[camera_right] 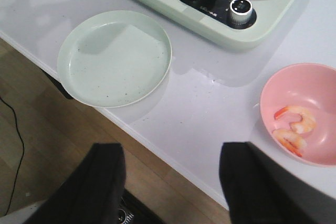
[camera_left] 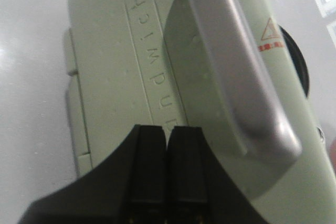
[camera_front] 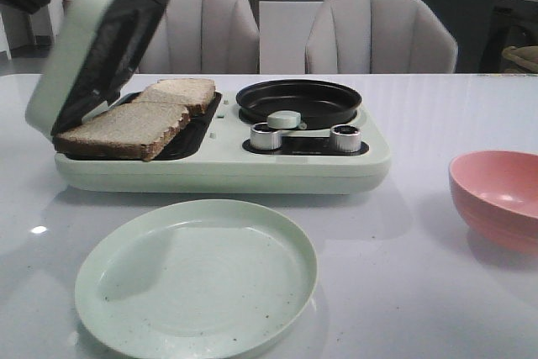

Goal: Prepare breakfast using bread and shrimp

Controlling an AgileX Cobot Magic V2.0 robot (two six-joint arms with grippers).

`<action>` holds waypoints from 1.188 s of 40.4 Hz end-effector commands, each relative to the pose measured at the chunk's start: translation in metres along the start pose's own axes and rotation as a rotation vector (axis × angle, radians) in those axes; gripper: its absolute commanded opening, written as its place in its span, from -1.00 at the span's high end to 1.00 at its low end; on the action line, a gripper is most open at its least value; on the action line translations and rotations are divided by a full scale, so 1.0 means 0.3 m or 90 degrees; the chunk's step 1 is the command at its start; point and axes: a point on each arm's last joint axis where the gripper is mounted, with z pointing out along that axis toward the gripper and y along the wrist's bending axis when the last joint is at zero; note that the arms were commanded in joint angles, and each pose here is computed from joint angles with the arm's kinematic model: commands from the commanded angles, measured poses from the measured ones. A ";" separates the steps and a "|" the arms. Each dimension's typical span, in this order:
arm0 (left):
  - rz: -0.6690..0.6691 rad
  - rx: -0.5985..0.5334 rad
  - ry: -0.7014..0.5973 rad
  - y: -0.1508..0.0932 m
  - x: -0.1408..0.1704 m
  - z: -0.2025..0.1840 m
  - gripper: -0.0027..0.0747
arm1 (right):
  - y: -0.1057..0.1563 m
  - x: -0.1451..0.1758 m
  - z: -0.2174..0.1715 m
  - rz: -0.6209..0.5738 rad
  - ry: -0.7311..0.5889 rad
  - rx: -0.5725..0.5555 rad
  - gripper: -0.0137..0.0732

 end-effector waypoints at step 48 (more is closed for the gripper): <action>0.242 0.157 -0.108 -0.602 0.596 -0.375 0.68 | 0.002 -0.040 -0.022 -0.001 -0.061 0.002 -0.48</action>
